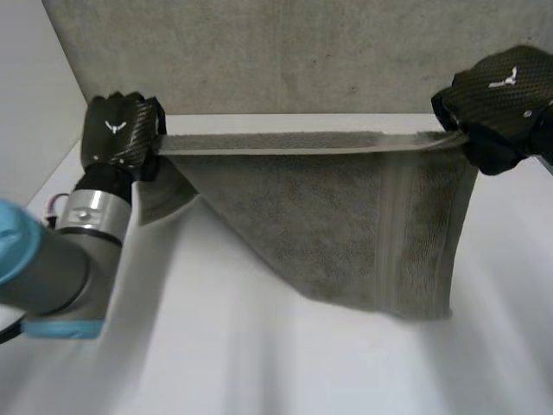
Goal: Fold the laundry
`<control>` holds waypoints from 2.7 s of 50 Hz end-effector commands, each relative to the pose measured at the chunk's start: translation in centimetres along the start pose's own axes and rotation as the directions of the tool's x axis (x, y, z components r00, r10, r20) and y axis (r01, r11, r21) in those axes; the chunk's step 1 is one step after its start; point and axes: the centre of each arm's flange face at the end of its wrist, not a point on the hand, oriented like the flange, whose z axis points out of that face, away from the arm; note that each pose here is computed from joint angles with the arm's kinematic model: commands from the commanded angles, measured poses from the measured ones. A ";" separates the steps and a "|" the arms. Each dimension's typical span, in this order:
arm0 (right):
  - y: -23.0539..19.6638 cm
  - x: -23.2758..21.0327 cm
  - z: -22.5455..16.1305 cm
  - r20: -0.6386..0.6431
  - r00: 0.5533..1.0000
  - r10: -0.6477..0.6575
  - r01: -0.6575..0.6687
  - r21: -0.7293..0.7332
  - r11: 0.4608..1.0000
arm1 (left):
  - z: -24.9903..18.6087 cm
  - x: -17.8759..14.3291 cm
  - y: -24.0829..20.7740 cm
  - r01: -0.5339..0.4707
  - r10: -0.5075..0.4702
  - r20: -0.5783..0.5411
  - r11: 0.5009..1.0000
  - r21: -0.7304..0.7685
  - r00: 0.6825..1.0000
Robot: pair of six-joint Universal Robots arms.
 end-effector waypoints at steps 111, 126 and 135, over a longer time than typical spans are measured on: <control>16.9 -2.5 6.3 -0.064 0.882 0.466 -0.471 -0.140 0.871 | -3.2 2.7 11.5 -0.372 0.246 -0.369 0.869 -0.325 0.896; 17.7 -1.3 6.5 -0.116 0.870 0.479 -0.490 -0.104 0.866 | 1.1 -0.7 1.9 -0.396 0.377 -0.166 0.913 -0.096 0.911; 17.9 -1.5 6.4 -0.109 0.870 0.481 -0.491 -0.111 0.864 | -0.9 0.8 3.0 -0.377 0.340 -0.276 0.921 -0.092 0.899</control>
